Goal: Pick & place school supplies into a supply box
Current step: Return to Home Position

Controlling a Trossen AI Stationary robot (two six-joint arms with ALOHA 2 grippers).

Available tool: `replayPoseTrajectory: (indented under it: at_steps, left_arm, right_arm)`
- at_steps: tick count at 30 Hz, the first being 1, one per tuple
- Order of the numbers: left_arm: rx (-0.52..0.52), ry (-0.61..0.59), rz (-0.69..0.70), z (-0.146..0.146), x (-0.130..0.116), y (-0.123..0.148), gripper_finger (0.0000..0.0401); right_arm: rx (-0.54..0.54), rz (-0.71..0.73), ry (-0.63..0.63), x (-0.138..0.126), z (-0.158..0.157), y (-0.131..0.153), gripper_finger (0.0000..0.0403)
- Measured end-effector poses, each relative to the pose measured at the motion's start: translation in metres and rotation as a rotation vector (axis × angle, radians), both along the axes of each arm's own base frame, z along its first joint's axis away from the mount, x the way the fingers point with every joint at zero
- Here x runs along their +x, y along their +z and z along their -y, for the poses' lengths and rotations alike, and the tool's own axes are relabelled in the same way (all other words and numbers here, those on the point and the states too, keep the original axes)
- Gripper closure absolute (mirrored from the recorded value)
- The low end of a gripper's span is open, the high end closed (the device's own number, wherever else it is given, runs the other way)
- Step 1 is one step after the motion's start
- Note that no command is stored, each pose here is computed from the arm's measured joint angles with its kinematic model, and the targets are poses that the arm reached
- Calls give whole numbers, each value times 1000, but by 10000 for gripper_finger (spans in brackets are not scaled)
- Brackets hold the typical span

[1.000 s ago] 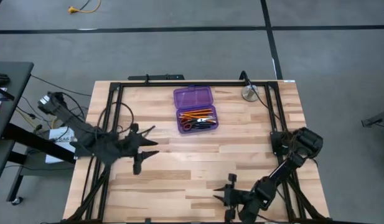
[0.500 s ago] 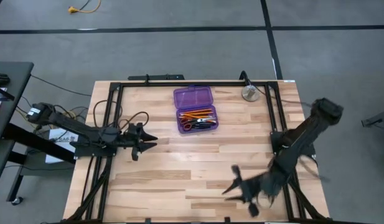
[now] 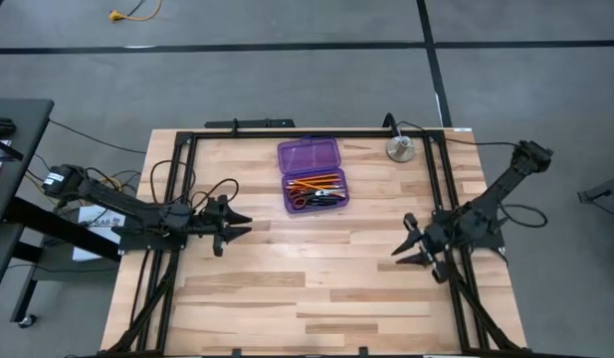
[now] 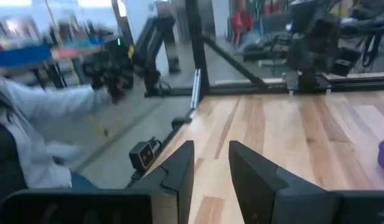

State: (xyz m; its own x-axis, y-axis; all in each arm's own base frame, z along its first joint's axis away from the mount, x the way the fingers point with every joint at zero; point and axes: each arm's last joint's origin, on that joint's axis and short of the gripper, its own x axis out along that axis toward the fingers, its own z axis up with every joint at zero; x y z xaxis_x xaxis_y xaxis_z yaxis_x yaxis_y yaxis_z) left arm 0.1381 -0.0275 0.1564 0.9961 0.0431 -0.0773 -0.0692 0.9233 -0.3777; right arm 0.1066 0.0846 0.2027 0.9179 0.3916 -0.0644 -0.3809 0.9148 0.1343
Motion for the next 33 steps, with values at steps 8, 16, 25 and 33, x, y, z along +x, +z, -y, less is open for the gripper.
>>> replayPoseTrajectory:
  at_steps: [8, 16, 25, 33]
  left_arm:
    - [23, 49, -66, -2, -1, -7, 260]
    - [55, 131, -161, -4, -3, -16, 260]
    - [73, 133, -330, -6, -9, -32, 260]
    - [124, 135, -484, -8, -16, -45, 260]
  right_arm:
    - [125, 100, 38, -26, 24, -28, 308]
    - [83, 66, 33, -28, 26, -33, 308]
    - [88, 46, 34, -27, 25, -35, 308]
    - [87, 45, 33, -27, 25, -35, 308]
